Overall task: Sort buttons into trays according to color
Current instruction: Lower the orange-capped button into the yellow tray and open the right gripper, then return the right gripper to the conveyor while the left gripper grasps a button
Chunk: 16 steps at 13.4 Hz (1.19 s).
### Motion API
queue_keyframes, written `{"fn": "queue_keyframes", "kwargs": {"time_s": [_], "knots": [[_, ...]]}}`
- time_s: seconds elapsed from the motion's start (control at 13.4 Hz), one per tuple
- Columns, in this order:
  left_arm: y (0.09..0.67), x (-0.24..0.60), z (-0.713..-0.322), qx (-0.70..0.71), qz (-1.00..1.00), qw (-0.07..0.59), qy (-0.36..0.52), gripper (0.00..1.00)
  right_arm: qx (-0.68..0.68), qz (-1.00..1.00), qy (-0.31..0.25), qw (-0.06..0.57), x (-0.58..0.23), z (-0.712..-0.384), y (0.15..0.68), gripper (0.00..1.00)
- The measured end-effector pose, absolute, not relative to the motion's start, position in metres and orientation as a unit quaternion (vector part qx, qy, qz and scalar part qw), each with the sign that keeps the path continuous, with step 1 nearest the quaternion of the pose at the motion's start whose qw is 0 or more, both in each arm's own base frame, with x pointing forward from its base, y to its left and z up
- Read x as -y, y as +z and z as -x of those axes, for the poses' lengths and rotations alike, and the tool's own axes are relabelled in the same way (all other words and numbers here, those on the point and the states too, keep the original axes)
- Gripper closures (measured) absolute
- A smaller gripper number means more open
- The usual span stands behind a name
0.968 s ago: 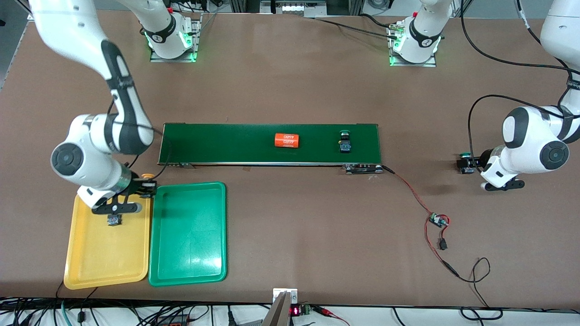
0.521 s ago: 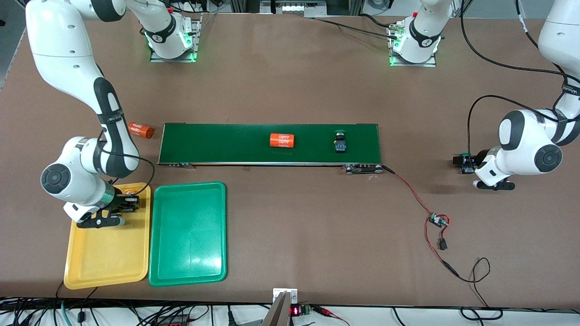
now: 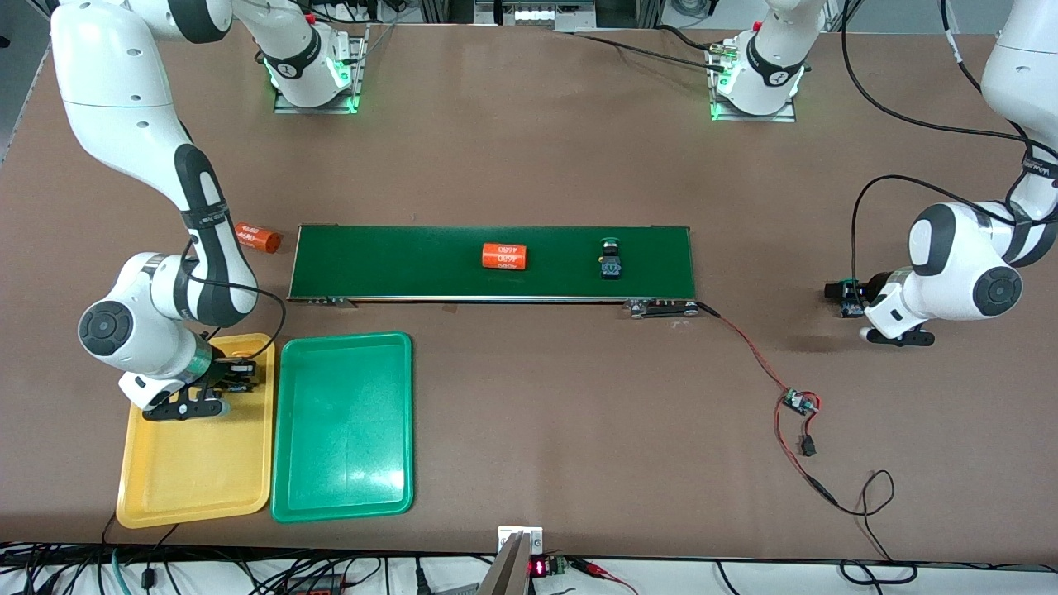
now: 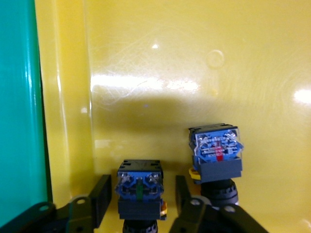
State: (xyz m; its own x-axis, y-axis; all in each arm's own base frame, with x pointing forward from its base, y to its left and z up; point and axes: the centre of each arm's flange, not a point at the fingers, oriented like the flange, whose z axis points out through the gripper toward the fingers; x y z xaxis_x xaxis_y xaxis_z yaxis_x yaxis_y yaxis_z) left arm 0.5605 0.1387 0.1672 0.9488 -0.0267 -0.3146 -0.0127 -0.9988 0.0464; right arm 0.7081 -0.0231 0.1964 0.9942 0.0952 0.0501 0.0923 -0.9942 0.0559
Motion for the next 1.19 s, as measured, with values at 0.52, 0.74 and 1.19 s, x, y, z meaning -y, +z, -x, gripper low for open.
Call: {"fn": "queue_keyframes", "kwargs": {"time_s": [0.52,0.74,1.19], "knots": [[0.161,-0.138,-0.561,0.011,-0.987,0.025,-0.156,0.24,-0.04,-0.999,-0.035,-0.01,0.012,-0.685,0.224,0.0],[0.165,-0.141,-0.562,0.01,-0.988,0.023,-0.152,0.56,-0.037,-0.998,-0.053,-0.027,0.011,-0.649,0.26,0.0],[0.19,-0.115,-0.579,0.053,-0.991,0.021,-0.124,0.59,0.0,-0.996,-0.082,-0.046,-0.056,-0.585,0.333,0.0]]}}
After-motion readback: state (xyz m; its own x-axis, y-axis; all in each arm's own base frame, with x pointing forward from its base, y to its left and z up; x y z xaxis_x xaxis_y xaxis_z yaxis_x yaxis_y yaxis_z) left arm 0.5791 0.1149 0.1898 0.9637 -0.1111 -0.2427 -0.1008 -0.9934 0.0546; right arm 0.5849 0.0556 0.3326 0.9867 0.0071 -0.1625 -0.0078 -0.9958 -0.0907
